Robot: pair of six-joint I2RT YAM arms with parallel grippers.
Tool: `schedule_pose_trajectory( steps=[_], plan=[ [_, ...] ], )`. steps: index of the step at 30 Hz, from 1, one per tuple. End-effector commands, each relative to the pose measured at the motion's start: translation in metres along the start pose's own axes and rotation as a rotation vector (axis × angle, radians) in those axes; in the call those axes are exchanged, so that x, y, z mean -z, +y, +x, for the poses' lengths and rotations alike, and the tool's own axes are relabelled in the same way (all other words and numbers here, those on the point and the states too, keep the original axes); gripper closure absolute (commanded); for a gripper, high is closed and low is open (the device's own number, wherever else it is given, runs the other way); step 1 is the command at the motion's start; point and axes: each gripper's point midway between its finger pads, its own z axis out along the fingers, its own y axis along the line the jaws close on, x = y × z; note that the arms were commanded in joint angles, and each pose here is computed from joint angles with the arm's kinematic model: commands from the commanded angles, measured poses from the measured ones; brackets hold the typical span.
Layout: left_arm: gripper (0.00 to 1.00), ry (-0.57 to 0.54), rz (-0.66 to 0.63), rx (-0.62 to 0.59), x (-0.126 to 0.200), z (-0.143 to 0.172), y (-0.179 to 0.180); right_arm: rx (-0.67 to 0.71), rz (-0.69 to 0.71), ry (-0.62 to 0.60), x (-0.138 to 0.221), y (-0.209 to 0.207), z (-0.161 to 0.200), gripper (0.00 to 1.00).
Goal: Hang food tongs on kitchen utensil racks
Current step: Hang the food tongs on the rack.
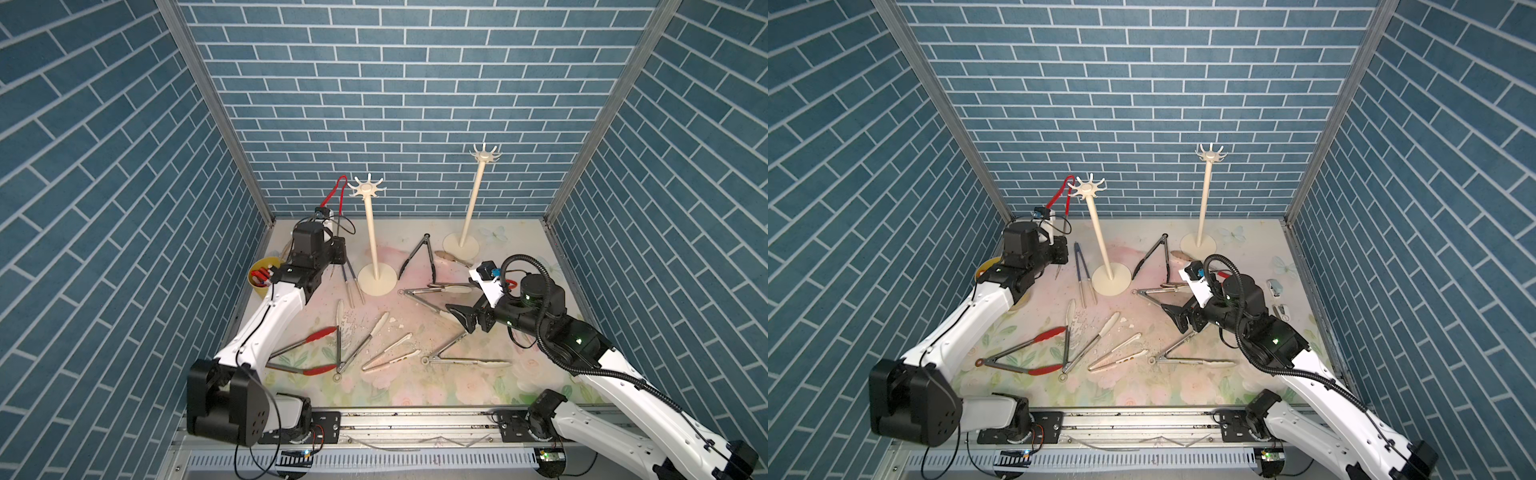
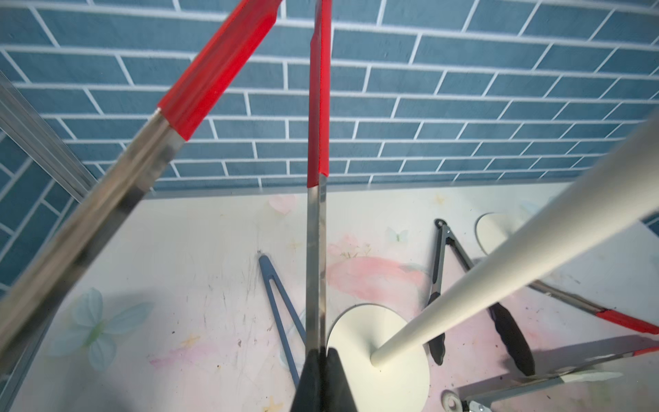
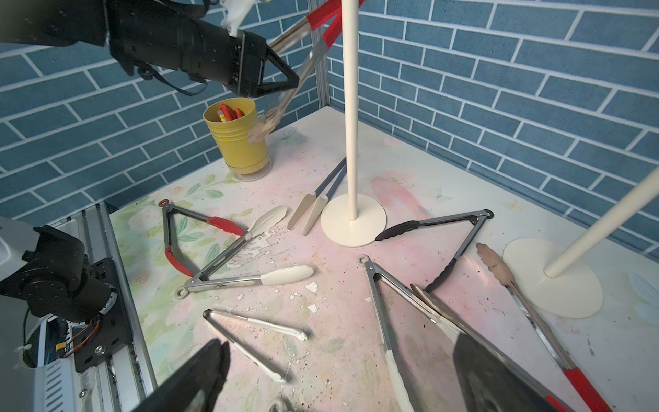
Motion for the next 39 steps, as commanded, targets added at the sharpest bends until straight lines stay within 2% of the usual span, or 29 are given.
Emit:
schedule_pose_trajectory(
  steps=[1,3,8,14,20,29,39],
  plan=[
    [1.00,-0.147,0.044,-0.019,0.028,-0.028,-0.009,0.055,0.019,-0.033,0.007,-0.002,-0.011,0.01],
    [1.00,-0.190,0.074,-0.017,0.045,-0.033,-0.014,0.059,0.019,-0.034,0.007,-0.003,-0.012,0.01],
    [1.00,-0.292,0.241,0.000,0.090,-0.040,-0.040,0.064,0.018,-0.026,0.005,-0.004,-0.013,0.01],
    [1.00,-0.294,0.396,0.026,0.116,-0.029,-0.061,0.068,0.006,-0.016,0.005,-0.002,-0.011,0.01],
    [1.00,-0.233,0.433,0.048,0.108,-0.013,-0.065,0.075,0.003,-0.010,0.006,-0.001,-0.009,0.01],
    [1.00,-0.179,0.412,0.060,0.088,-0.001,-0.061,0.075,0.001,-0.009,0.005,-0.001,-0.008,0.01],
    [1.00,-0.162,0.425,0.084,0.081,0.025,-0.061,0.083,0.019,0.006,0.000,-0.006,-0.004,0.01]
  ],
)
